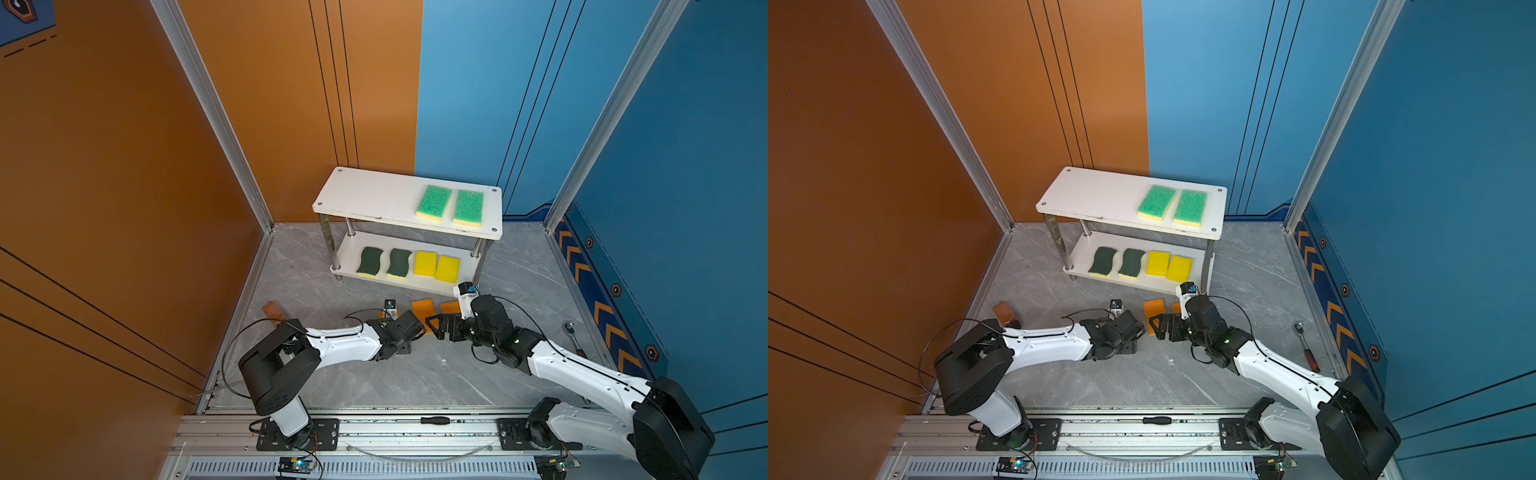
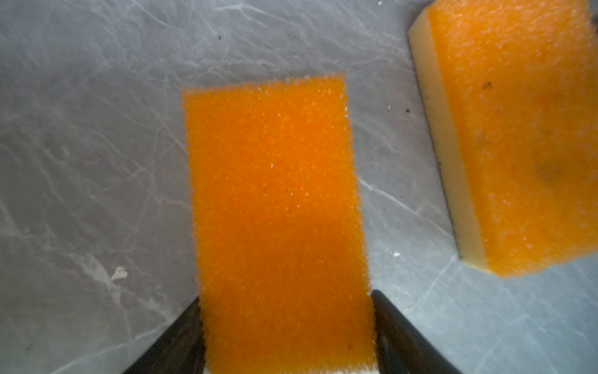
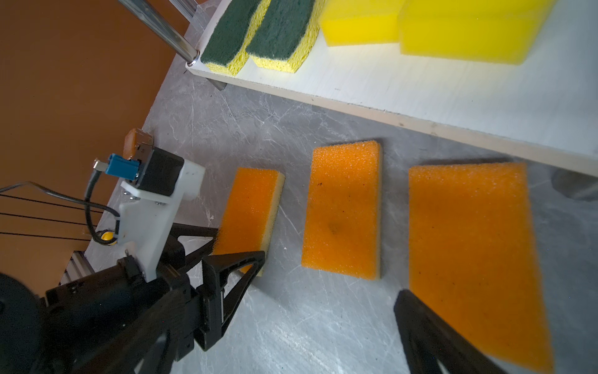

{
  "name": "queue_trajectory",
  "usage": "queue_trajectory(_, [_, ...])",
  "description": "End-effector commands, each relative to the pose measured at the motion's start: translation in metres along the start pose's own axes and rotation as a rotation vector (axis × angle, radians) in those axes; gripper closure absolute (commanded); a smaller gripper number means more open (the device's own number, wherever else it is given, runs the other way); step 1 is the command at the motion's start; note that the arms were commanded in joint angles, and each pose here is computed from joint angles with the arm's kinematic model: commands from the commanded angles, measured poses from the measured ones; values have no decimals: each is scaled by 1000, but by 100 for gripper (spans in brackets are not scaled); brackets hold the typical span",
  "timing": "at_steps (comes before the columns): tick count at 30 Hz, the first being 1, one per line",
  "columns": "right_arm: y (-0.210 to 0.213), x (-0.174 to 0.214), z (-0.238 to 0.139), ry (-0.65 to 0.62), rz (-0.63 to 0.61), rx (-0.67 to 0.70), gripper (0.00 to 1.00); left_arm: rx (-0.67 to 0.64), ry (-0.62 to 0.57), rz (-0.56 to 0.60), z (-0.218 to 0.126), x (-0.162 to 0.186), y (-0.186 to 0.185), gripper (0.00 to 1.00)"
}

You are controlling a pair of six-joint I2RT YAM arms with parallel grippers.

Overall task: Place and organize the cleaning sponges onto the shelf
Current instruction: 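Lift the orange sponge with the left gripper toward the shelf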

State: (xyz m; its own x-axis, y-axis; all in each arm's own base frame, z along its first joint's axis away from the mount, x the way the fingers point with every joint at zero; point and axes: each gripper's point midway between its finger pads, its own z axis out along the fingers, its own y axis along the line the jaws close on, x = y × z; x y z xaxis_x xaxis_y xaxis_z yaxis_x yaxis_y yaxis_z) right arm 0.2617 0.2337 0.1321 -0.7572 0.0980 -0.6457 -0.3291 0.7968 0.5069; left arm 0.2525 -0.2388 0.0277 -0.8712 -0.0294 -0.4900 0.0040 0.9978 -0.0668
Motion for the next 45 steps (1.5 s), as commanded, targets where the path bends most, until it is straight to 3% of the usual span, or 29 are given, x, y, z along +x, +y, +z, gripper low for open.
queue_trajectory(1, [-10,5,-1,9,21,34,0,-50,-1,28,-1,1,6,25])
queue_trajectory(9, [-9,4,-1,8,21,32,0,-75,-2,37,-2,2,12,25])
queue_trajectory(24, [-11,6,1,14,23,35,0,-71,-12,52,-5,0,12,35])
queue_trajectory(45, [-12,8,4,21,33,39,0,-39,-71,95,-34,-17,9,38])
